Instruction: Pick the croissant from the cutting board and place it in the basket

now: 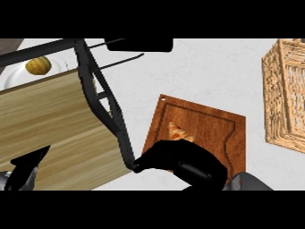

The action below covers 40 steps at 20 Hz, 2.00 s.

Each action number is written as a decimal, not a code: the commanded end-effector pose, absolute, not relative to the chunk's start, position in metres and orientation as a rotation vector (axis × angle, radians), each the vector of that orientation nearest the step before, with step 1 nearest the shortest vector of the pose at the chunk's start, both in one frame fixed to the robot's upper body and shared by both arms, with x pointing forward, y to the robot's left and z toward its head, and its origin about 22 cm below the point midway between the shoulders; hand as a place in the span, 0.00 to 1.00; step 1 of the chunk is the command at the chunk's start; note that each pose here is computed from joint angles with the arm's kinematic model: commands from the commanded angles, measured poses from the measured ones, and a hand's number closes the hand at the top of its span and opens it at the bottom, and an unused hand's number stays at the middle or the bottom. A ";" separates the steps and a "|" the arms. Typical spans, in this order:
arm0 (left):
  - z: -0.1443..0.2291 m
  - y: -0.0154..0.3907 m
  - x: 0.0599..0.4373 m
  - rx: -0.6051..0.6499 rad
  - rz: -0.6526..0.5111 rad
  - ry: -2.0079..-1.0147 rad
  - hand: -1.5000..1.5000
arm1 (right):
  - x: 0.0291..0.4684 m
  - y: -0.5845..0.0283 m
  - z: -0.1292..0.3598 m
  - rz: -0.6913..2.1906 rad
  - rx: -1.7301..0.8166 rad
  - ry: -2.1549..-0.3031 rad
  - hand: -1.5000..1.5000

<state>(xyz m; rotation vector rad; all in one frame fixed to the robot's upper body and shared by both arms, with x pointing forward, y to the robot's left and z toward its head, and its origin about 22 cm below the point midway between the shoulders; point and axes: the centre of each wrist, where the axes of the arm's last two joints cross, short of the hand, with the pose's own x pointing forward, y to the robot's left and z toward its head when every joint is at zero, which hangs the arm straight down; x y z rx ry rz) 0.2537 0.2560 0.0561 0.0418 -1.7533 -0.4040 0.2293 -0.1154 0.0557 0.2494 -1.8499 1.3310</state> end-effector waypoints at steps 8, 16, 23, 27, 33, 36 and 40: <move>0.045 0.273 0.252 0.075 -0.365 -1.674 0.50 | 0.216 -0.069 0.124 1.568 -0.641 -1.983 0.00; 0.054 0.274 0.255 0.069 -0.369 -1.699 0.50 | 0.206 -0.051 0.159 2.001 -0.799 -1.410 0.00; 0.056 0.278 0.262 0.058 -0.352 -1.683 0.50 | 0.187 -0.056 0.212 2.041 -0.748 -1.288 0.00; 0.053 0.267 0.269 0.072 -0.362 -1.691 0.50 | 0.177 -0.074 0.222 1.998 -0.763 -1.287 0.00; 0.061 0.257 0.264 0.056 -0.381 -1.686 0.50 | 0.194 -0.075 0.209 1.964 -0.737 -1.274 0.00; 0.046 0.266 0.265 0.052 -0.381 -1.694 0.50 | 0.201 -0.075 0.210 1.867 -0.696 -1.324 0.00; 0.044 0.260 0.269 0.044 -0.374 -1.682 0.50 | 0.201 -0.075 0.181 1.857 -0.673 -1.331 0.00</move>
